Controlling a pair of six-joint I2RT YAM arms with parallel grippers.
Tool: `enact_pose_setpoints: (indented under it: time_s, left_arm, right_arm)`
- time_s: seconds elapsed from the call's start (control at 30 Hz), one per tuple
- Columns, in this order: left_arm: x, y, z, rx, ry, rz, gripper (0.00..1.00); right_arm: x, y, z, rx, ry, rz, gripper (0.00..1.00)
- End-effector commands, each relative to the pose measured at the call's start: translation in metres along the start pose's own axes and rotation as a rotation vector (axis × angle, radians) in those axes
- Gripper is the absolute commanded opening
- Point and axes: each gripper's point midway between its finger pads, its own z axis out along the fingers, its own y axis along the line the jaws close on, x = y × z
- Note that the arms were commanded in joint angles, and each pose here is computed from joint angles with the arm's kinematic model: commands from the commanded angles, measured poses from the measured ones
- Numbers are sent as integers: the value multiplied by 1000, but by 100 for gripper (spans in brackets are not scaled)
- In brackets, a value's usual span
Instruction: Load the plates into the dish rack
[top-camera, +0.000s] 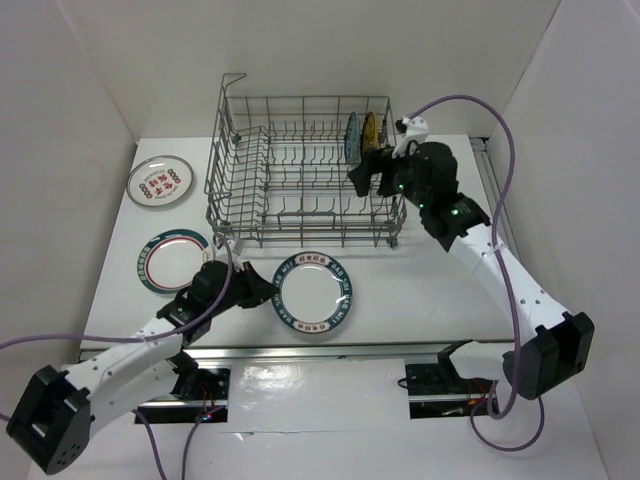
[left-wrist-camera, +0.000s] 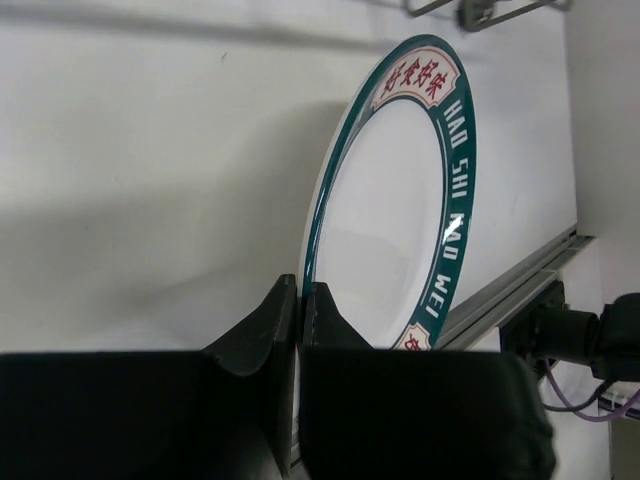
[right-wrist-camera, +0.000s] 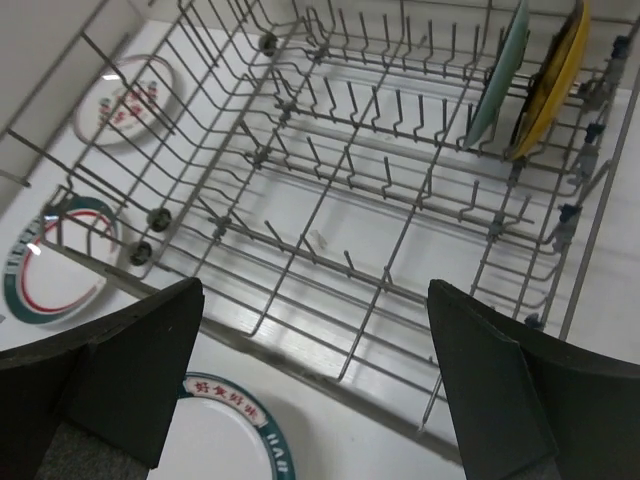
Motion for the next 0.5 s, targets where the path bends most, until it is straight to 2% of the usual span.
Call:
enact_pose_setpoints:
  time_s: [0.0, 0.1, 0.13, 0.2, 0.33, 0.47]
  left_arm:
    - [-33, -42, -20, 93, -68, 90, 0]
    - [-59, -75, -43, 168, -134, 141, 0]
    - [-69, -87, -52, 185, -153, 154, 0]
    - [-81, -101, -64, 213, -186, 173, 0]
    - [-110, -137, -87, 273, -247, 225, 0]
    - [-130, -155, -87, 281, -279, 250, 0]
  right_arm:
    - [-47, 12, -5, -247, -124, 46, 100]
    - [-34, 9, -12, -415, -115, 90, 100]
    - [-36, 13, -15, -467, -140, 73, 100]
    - [-17, 30, -26, -597, -103, 50, 100]
    - [-4, 50, -44, -721, -69, 7, 100]
    - [10, 61, -53, -774, -40, -2, 100]
